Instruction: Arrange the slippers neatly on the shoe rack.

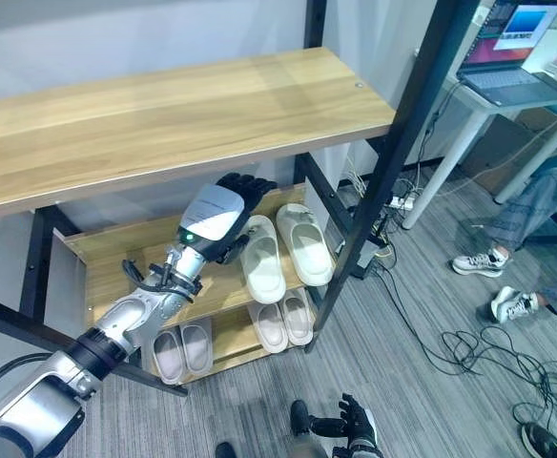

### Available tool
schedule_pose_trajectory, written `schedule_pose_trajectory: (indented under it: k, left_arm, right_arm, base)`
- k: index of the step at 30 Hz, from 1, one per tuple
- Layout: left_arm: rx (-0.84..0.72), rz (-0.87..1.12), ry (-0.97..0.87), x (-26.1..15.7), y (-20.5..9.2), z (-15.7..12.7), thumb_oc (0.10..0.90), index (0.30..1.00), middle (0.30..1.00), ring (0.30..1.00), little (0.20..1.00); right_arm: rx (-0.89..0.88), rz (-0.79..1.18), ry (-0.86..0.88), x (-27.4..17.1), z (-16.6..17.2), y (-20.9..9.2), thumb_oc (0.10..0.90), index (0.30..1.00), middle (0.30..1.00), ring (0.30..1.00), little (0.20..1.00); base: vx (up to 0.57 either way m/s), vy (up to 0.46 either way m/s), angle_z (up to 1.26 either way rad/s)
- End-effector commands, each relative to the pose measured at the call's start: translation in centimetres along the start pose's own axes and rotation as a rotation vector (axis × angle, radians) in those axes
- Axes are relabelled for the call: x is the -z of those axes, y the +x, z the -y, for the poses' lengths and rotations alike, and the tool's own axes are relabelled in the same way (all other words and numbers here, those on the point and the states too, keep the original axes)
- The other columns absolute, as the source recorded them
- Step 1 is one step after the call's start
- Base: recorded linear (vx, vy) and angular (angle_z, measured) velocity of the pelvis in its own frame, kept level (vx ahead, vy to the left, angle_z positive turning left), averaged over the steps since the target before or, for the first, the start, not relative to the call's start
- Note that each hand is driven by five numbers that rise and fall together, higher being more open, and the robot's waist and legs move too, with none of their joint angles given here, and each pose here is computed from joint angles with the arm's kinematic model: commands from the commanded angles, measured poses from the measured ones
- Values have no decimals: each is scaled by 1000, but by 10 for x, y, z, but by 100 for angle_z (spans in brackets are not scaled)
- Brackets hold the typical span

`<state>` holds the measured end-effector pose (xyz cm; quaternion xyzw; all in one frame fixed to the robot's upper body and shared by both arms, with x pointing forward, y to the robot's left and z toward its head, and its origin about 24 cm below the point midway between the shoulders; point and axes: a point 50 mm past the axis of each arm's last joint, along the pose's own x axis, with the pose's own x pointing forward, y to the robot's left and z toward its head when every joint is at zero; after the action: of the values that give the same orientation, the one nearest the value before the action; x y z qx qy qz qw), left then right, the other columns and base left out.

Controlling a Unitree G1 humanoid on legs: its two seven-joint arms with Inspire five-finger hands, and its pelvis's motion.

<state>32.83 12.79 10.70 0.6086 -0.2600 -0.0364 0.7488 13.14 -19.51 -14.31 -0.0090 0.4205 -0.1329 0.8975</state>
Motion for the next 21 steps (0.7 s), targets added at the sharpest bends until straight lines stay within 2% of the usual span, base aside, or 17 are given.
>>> schedule_pose_trajectory:
  k: [1, 5, 7, 8, 17, 21]
  left_arm:
    - [-126, -17, -36, 3, 25, -24, 800, 900, 900, 900, 900]
    - [-15, -100, -188, 4, 6, 8, 800, 900, 900, 900, 900]
    - [-15, -100, -188, 4, 6, 9, 800, 900, 900, 900, 900]
    - [17, -115, -244, 0, 3, 18, 800, 900, 900, 900, 900]
    - [86, -86, -503, -29, 3, 32, 800, 900, 900, 900, 900]
    - [117, -47, -521, -43, 7, 37, 800, 900, 900, 900, 900]
  right_arm:
    - [52, 67, 21, -19, 14, 6, 800, 900, 900, 900, 900]
    - [52, 53, 3, -17, 15, 7, 800, 900, 900, 900, 900]
    - [52, 53, 3, -17, 15, 7, 800, 900, 900, 900, 900]
    - [53, 51, -1, -17, 16, 7, 800, 900, 900, 900, 900]
    - [49, 52, -12, -21, 15, 9, 800, 900, 900, 900, 900]
    - [43, 60, -17, -25, 14, 11, 800, 900, 900, 900, 900]
  base:
    - [0, 0, 0]
    - [17, 1, 0]
    - [16, -3, 4]
    - [13, -7, 4]
    - [0, 0, 0]
    - [0, 0, 0]
